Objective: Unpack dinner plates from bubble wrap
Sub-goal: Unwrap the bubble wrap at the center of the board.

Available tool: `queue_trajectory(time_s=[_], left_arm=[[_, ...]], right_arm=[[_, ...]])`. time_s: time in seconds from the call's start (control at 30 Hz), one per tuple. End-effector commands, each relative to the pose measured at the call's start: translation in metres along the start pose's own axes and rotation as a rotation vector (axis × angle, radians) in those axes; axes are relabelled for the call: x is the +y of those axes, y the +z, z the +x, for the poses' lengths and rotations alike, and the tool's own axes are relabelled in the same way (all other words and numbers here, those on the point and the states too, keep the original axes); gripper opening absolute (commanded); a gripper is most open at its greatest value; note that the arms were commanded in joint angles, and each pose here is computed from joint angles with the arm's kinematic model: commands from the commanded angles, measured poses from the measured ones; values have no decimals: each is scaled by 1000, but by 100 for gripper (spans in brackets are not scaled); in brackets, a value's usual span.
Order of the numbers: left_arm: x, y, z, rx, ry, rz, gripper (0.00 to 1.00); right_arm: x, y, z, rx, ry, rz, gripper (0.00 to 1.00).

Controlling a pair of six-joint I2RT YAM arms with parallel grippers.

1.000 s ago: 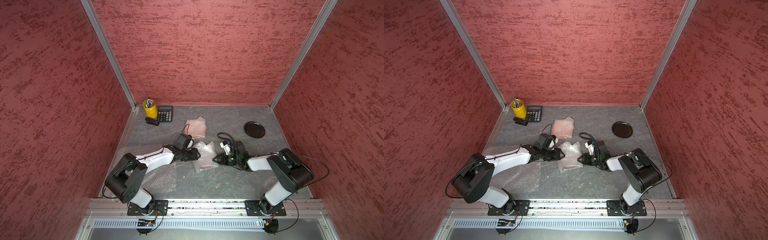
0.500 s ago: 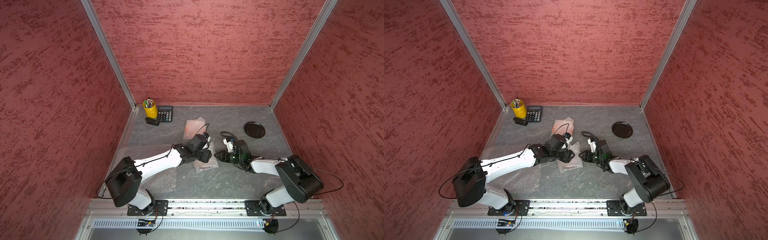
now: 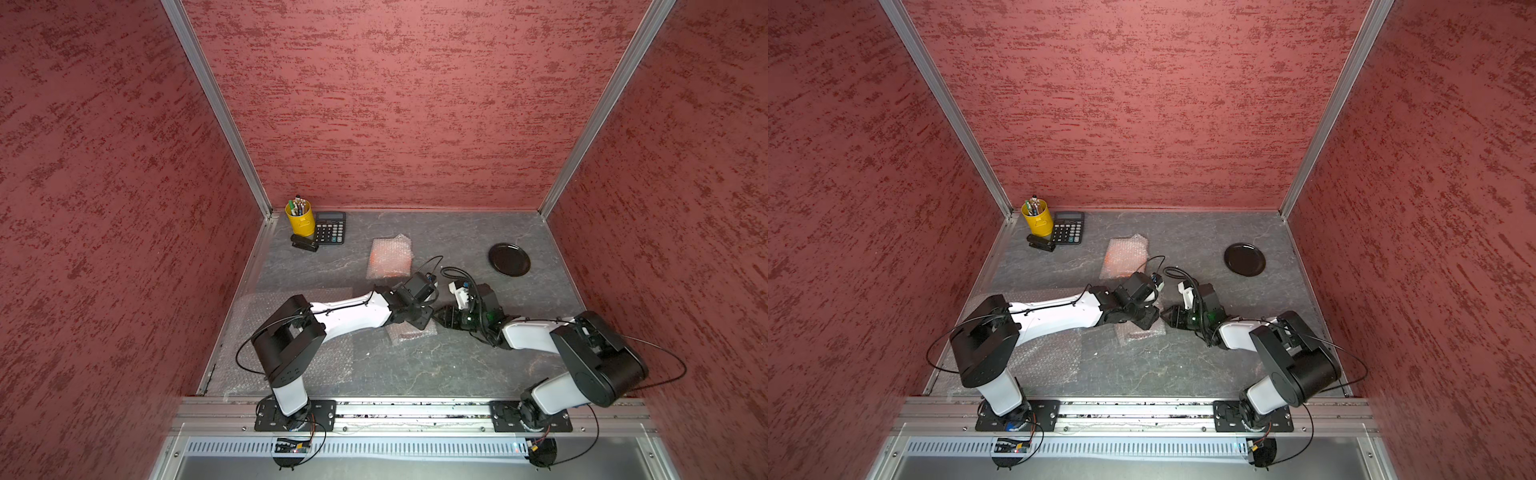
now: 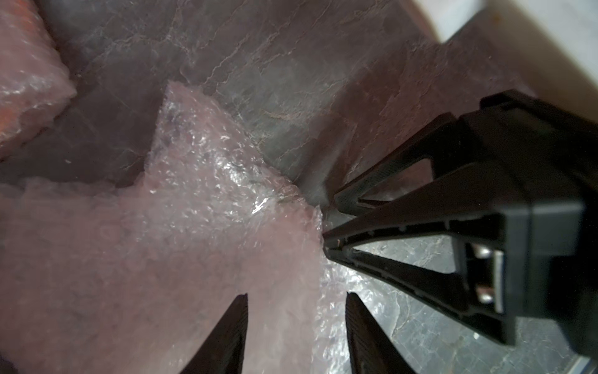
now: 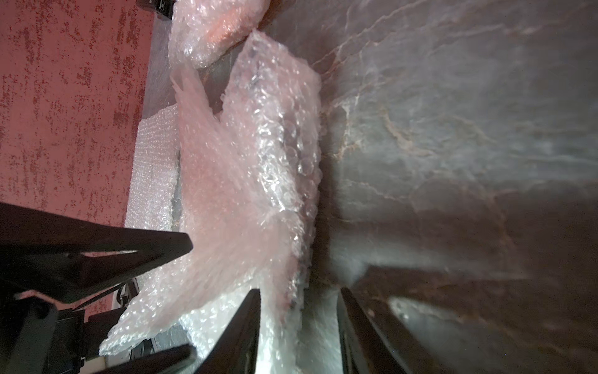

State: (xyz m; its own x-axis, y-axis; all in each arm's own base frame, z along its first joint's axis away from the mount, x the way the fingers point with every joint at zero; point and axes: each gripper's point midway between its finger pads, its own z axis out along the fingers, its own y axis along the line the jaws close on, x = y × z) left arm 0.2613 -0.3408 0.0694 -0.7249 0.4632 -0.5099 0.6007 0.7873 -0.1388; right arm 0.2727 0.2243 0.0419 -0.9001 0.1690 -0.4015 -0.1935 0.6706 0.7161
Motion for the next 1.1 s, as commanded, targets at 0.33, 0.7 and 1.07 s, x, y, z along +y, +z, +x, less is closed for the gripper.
queue_trajectory(time_s=[0.33, 0.7, 1.07], left_arm=[[6, 11, 1, 17, 36, -63, 37], [3, 7, -1, -16, 52, -102, 10], [3, -4, -7, -77, 31, -79, 1]], right_arm=[[3, 1, -6, -26, 13, -23, 41], [5, 7, -5, -14, 30, -53, 41], [1, 16, -6, -7, 79, -61, 36]])
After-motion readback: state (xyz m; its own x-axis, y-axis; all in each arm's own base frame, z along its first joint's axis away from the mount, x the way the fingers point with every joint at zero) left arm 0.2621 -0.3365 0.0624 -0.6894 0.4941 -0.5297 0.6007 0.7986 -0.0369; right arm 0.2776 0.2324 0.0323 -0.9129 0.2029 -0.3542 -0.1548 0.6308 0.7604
